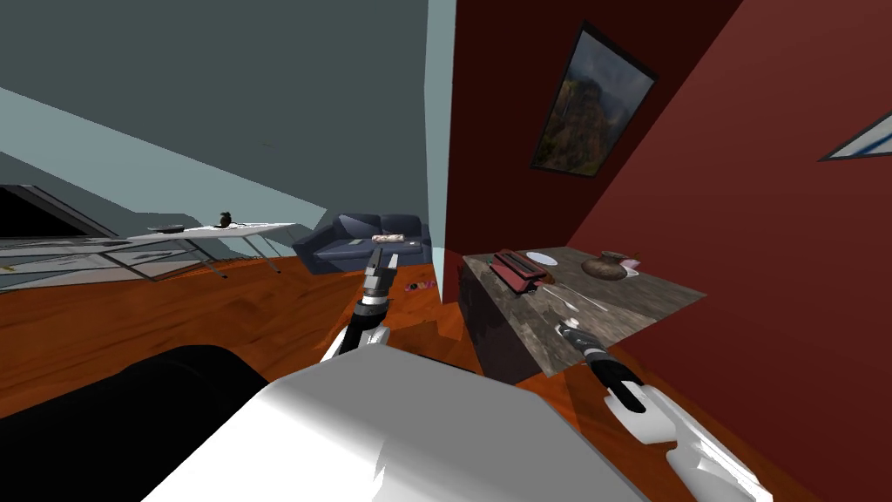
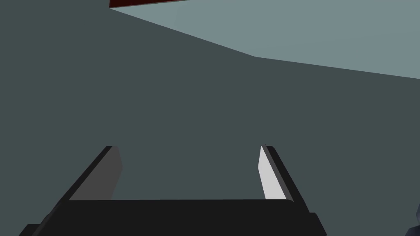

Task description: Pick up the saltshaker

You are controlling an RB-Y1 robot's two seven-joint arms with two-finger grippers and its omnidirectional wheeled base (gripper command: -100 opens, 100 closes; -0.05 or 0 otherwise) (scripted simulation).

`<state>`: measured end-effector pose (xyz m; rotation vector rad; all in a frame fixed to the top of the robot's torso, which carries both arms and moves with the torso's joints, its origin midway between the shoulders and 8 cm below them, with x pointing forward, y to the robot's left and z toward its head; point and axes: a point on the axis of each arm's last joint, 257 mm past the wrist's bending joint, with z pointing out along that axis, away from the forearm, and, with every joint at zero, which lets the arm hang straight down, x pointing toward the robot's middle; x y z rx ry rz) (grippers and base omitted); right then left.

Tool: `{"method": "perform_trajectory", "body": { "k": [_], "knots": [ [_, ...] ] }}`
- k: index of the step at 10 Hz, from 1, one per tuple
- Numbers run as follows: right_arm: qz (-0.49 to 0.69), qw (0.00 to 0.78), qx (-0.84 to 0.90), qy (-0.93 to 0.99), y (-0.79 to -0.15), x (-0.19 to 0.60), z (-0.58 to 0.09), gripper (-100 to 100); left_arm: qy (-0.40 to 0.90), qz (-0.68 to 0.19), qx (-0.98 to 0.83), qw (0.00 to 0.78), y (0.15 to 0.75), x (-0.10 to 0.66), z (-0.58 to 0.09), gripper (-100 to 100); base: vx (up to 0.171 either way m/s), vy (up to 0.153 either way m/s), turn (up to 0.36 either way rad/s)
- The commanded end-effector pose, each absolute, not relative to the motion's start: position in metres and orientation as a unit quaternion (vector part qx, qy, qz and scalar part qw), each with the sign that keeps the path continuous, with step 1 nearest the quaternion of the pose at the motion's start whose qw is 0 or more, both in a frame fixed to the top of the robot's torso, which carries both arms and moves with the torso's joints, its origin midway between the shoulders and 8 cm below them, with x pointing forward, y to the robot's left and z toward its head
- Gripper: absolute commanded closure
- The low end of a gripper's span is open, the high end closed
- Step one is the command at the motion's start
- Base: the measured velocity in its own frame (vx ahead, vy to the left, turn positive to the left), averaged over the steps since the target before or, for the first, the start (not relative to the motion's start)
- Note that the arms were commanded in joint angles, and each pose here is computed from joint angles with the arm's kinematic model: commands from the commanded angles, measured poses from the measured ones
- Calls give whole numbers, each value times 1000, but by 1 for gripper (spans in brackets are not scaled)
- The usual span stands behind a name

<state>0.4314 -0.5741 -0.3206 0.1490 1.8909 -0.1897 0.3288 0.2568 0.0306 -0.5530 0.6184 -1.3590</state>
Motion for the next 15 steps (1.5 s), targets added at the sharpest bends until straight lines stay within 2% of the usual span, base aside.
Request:
{"method": "perform_trajectory", "body": {
  "k": [1, 15],
  "knots": [
    [-77, 579, 58, 810, -567, 419, -323, 100, 278, -610, -248, 699, 257, 329, 31, 0, 94, -4, -55],
    [-66, 576, 35, 814, -530, 331, -307, 100, 278, -610, -248, 699, 257, 329, 31, 0, 79, -4, -48]
  ]
}}
